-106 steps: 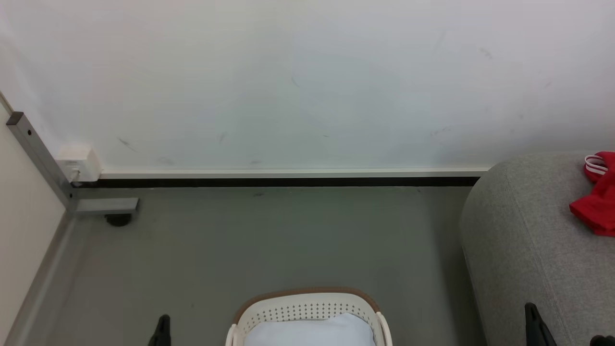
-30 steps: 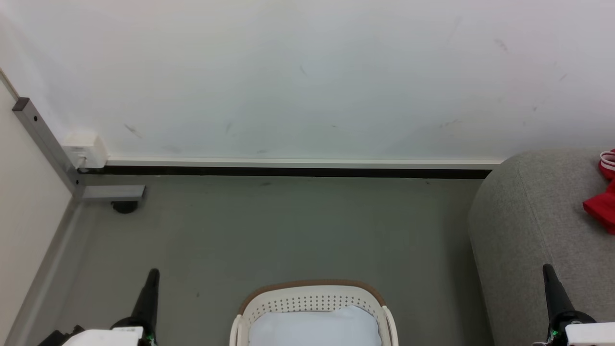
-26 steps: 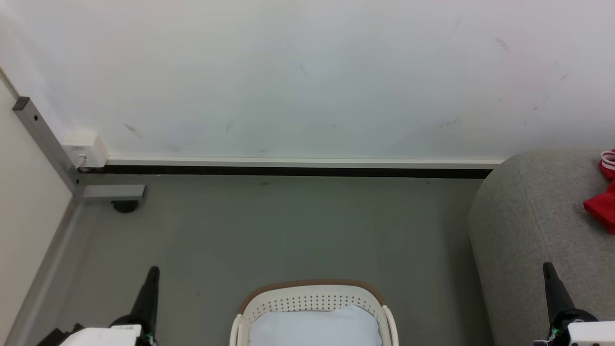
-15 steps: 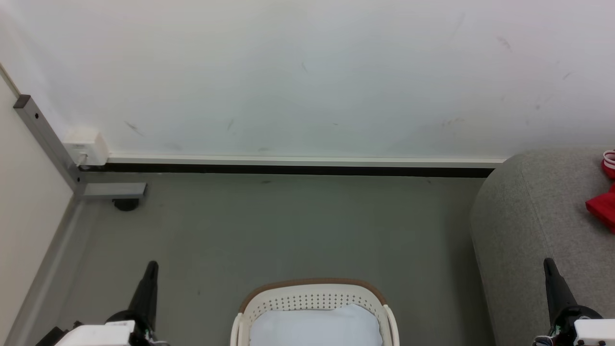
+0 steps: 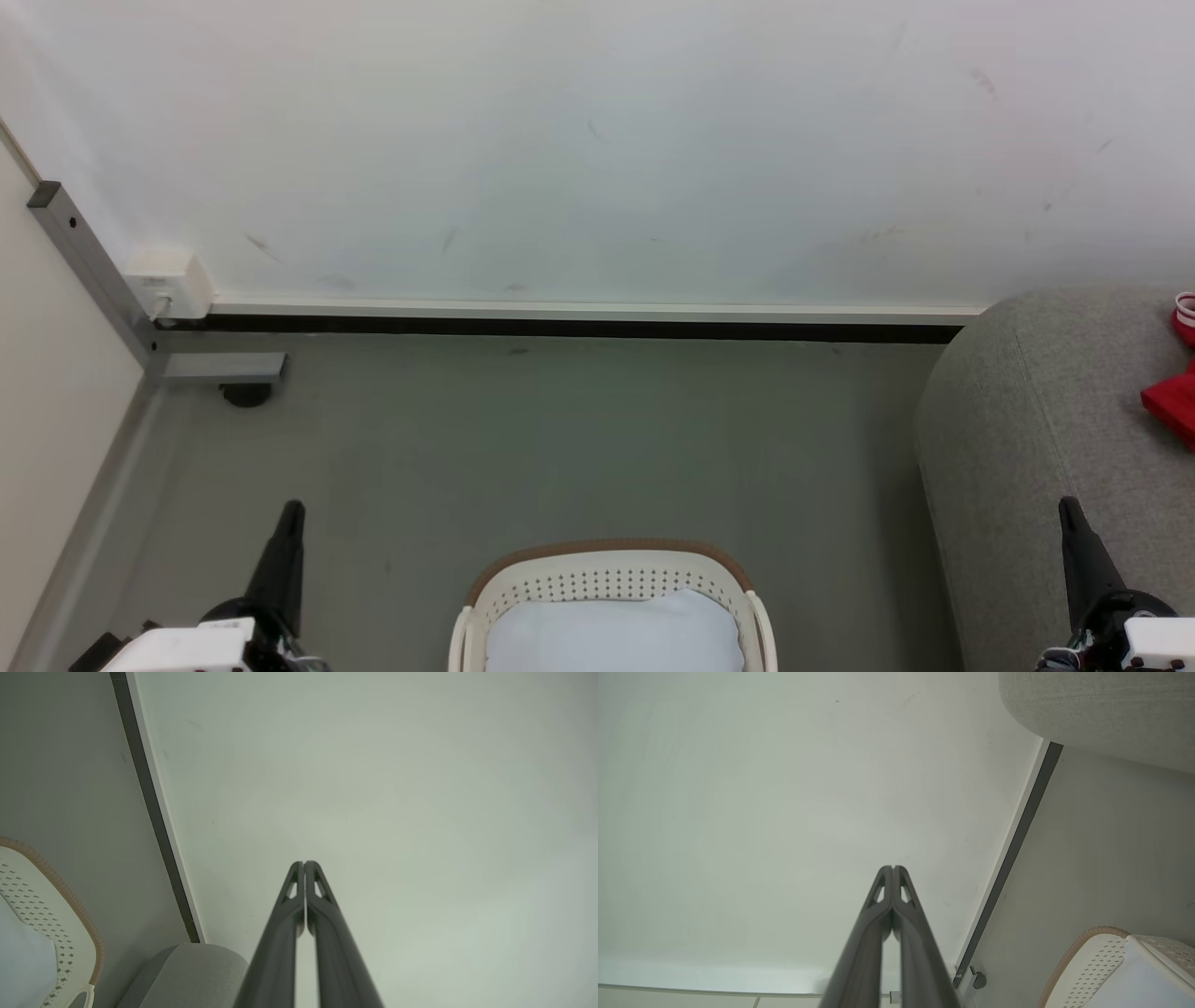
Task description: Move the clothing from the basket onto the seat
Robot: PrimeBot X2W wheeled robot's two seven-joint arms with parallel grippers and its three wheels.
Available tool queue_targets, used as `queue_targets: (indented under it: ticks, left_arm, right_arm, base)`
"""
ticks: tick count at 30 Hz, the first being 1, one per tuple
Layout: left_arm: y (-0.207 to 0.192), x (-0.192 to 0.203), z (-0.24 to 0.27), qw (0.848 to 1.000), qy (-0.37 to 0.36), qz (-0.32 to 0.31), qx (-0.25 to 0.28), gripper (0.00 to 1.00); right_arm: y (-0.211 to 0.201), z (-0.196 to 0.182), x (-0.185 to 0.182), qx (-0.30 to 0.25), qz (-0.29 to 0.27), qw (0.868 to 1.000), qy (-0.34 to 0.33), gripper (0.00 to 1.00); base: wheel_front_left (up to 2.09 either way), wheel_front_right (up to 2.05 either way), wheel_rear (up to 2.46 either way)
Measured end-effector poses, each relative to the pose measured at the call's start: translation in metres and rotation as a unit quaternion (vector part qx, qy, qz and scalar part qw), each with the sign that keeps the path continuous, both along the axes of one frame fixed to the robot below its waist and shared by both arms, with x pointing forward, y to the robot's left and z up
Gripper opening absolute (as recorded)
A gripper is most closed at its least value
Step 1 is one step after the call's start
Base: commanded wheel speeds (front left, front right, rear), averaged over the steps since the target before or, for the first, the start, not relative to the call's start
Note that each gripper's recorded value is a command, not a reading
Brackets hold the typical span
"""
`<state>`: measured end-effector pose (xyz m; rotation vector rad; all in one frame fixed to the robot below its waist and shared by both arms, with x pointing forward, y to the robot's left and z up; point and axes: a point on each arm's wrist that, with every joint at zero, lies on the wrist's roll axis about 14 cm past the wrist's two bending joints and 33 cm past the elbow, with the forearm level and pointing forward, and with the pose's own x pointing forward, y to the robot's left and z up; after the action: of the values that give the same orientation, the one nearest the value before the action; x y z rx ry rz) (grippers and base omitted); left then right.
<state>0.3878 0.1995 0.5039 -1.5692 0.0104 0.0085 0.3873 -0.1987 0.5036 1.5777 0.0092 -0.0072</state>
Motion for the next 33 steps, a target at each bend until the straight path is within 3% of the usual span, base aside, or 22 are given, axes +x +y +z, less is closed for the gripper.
queue_targets:
  ticks: [33]
  left_arm:
    - [0.0000,0.0001,0.0002,1.000,0.000,0.000,0.000,0.00]
  right_arm:
    - [0.0000,0.0001,0.0000,0.000,0.000,1.000,0.000,0.00]
  base:
    - [0.00,0.00,0.00]
